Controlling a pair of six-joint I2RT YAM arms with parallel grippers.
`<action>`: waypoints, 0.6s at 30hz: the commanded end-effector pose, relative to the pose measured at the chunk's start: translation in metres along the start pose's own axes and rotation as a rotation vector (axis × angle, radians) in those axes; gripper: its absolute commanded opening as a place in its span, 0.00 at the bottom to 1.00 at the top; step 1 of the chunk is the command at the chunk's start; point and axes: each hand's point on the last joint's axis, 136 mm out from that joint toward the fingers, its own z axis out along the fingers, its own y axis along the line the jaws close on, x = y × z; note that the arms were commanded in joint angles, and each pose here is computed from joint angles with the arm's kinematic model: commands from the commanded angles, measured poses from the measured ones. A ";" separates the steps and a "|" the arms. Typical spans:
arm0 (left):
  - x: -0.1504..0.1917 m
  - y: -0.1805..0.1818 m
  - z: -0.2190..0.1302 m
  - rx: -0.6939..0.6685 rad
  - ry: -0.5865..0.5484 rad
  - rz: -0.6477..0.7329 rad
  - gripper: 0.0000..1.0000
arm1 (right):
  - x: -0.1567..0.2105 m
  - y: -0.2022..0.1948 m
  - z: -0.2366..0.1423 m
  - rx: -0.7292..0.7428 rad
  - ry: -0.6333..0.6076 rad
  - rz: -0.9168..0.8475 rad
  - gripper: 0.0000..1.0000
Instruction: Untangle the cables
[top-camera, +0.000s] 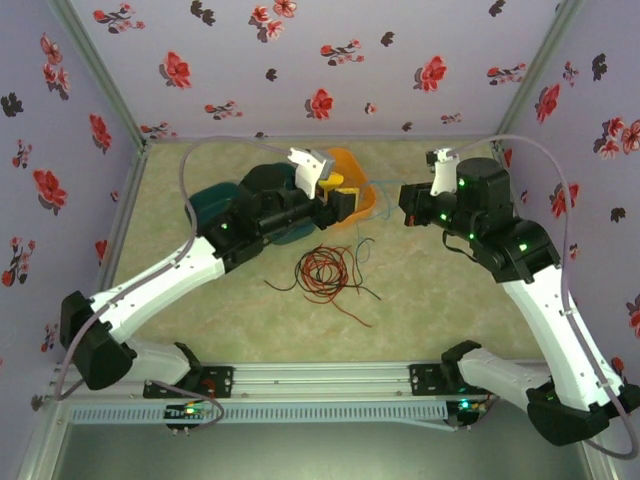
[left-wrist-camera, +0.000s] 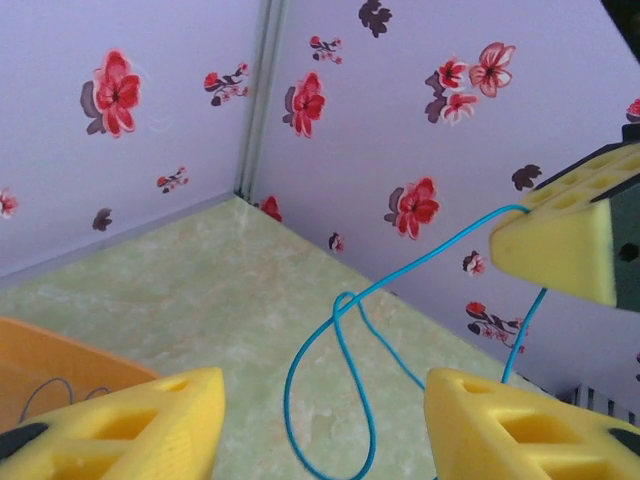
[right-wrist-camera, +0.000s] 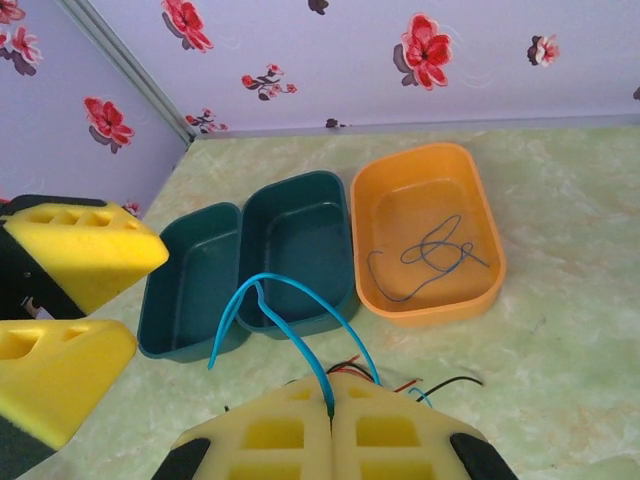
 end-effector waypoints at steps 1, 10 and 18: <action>-0.002 -0.011 0.003 0.070 0.061 -0.045 0.56 | -0.005 0.004 0.002 -0.025 -0.015 0.006 0.00; 0.000 -0.017 0.009 0.144 0.173 -0.165 0.53 | -0.008 0.005 0.001 -0.027 -0.019 0.010 0.00; 0.012 -0.015 0.019 0.157 0.225 -0.189 0.47 | -0.008 0.005 0.003 -0.024 -0.016 0.013 0.00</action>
